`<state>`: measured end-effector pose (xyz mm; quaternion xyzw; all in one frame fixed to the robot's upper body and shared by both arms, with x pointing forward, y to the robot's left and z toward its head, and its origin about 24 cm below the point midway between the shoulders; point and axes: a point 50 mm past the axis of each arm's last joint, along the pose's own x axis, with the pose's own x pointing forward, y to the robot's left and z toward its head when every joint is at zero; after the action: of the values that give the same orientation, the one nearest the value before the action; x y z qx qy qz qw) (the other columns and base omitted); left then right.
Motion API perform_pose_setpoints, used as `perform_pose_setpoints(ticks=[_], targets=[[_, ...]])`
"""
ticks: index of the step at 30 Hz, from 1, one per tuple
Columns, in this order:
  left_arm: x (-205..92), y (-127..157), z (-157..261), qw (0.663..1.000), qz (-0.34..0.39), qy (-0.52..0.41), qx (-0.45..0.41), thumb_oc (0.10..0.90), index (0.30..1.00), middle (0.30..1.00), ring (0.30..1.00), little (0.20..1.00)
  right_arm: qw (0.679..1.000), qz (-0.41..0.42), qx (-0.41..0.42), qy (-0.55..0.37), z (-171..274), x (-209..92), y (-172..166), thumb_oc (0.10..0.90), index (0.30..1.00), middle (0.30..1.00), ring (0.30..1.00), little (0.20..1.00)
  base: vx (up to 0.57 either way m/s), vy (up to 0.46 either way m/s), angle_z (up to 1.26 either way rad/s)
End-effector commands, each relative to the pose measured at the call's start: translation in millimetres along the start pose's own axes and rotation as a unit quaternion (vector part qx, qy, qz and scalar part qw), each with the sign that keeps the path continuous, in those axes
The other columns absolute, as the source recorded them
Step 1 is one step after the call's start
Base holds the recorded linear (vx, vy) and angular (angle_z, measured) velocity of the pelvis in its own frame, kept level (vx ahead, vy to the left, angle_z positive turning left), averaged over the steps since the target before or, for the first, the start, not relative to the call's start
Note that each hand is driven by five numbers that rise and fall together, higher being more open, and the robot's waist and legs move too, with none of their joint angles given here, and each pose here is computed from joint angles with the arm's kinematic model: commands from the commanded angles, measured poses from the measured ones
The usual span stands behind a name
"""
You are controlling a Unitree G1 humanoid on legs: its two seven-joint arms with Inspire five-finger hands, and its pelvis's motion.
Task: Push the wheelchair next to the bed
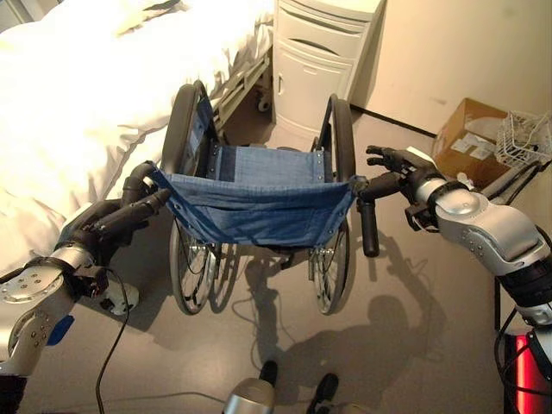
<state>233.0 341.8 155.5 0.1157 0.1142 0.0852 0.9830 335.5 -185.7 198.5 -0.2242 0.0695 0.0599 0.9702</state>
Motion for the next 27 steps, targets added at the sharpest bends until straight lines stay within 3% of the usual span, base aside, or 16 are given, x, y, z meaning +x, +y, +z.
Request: perform_pose_setpoints(ticks=[1, 18, 27], targets=[[-37, 73, 81, 0.959, 0.193, -0.191, 0.075, 0.8, 0.9, 0.9, 0.9, 0.9, 0.971, -0.222, -0.041, -0.085, 32, -33, -88, 0.8, 0.9, 0.9, 0.9, 0.9, 0.0, 0.0, 0.0], [-84, 114, 95, 0.905, 0.327, -0.198, 0.185, 0.8, 0.9, 0.9, 0.9, 0.9, 0.948, -0.286, 0.037, -0.136, 19, -74, -112, 0.8, 0.9, 0.9, 0.9, 0.9, -0.01, -0.003, -0.01], [-88, 113, 72, 0.916, 0.318, -0.178, 0.167, 0.8, 0.9, 0.9, 0.9, 0.9, 0.92, -0.313, 0.121, -0.204, 15, -92, -112, 0.8, 0.9, 0.9, 0.9, 0.9, -0.02, -0.001, -0.22]])
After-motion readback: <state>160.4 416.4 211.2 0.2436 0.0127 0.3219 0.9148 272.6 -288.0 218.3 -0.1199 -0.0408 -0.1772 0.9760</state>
